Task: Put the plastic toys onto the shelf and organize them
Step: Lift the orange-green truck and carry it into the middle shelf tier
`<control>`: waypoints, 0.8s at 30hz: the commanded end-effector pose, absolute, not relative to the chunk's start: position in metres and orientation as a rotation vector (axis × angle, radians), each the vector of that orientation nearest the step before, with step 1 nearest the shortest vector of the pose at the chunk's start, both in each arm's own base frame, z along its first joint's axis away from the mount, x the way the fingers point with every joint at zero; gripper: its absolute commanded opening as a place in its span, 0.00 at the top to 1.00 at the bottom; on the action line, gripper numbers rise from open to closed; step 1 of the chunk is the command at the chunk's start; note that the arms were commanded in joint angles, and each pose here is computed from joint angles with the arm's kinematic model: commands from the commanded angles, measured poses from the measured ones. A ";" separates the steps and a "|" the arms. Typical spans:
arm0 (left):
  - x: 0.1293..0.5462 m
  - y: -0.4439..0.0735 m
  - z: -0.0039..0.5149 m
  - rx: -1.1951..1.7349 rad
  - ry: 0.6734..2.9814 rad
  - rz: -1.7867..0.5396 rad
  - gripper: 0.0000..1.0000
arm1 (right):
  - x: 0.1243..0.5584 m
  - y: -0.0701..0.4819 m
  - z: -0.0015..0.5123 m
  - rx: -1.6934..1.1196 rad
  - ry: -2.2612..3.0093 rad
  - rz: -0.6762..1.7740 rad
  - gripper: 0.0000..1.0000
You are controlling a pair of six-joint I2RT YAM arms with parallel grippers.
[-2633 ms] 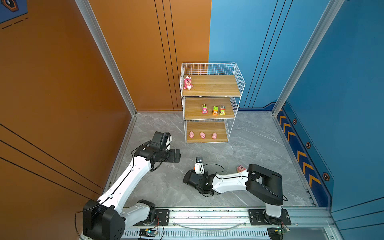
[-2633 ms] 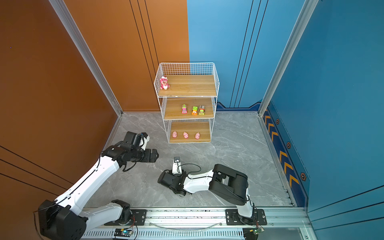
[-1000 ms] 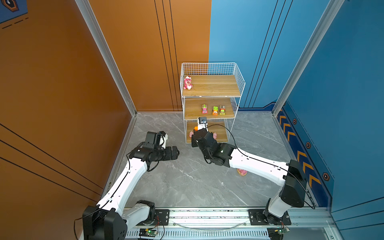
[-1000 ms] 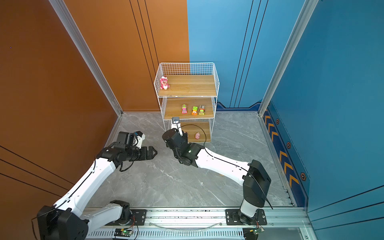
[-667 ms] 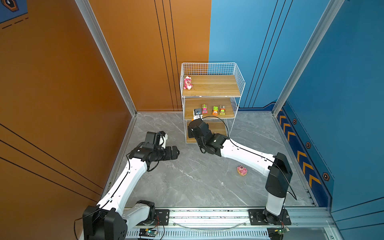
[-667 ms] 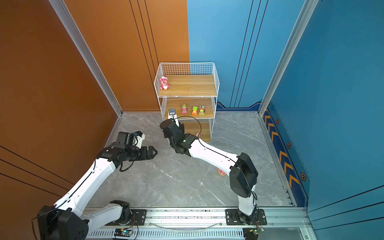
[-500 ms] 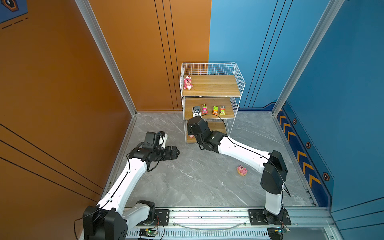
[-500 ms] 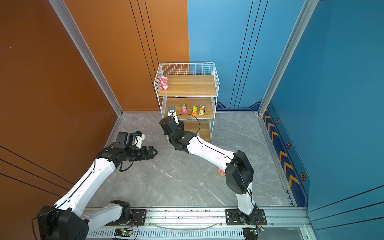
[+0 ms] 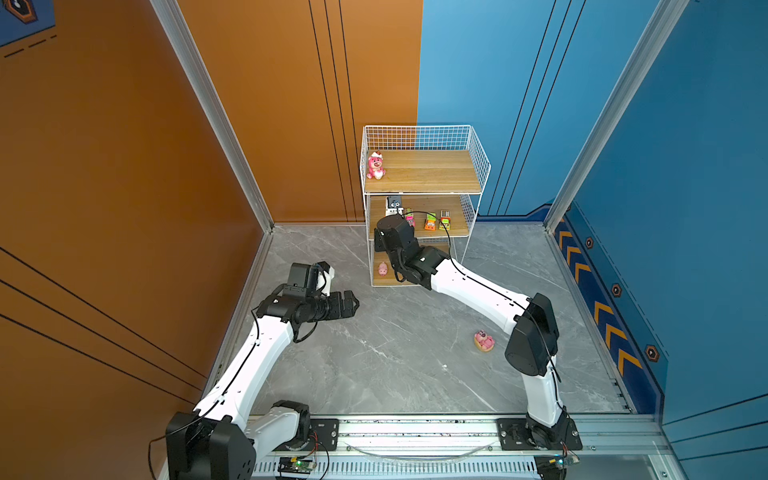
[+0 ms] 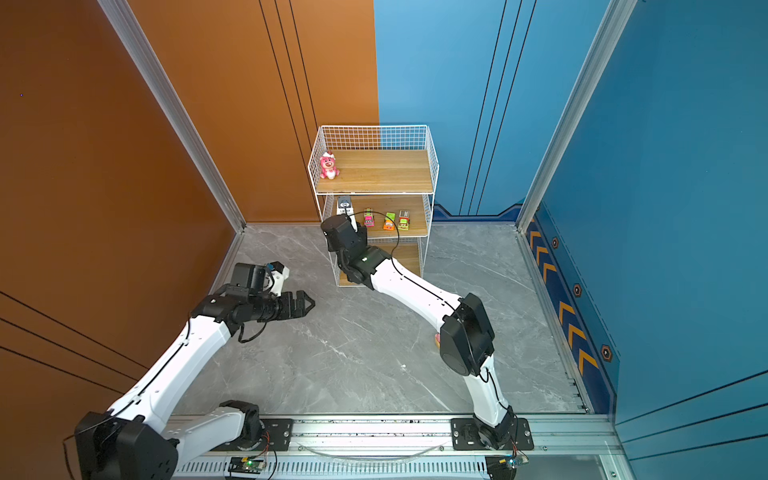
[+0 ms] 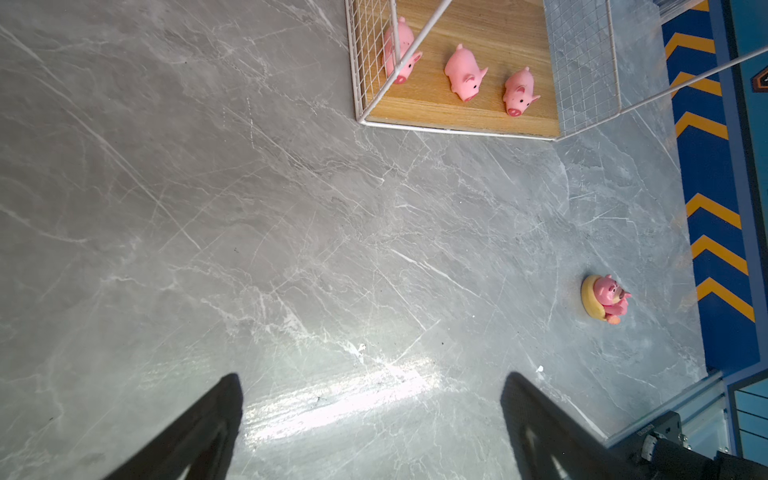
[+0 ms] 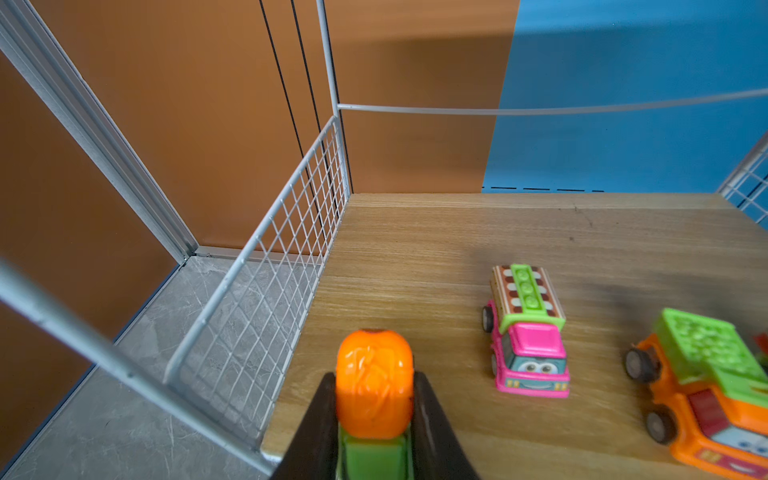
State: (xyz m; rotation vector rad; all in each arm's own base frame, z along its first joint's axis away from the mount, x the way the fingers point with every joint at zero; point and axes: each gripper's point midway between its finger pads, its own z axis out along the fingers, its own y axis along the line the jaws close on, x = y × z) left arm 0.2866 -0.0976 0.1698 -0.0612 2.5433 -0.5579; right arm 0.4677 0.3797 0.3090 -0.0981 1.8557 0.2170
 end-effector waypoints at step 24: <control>0.284 -0.098 0.164 -0.074 2.557 -0.582 0.02 | 0.500 0.394 0.320 -0.063 1.788 0.232 0.76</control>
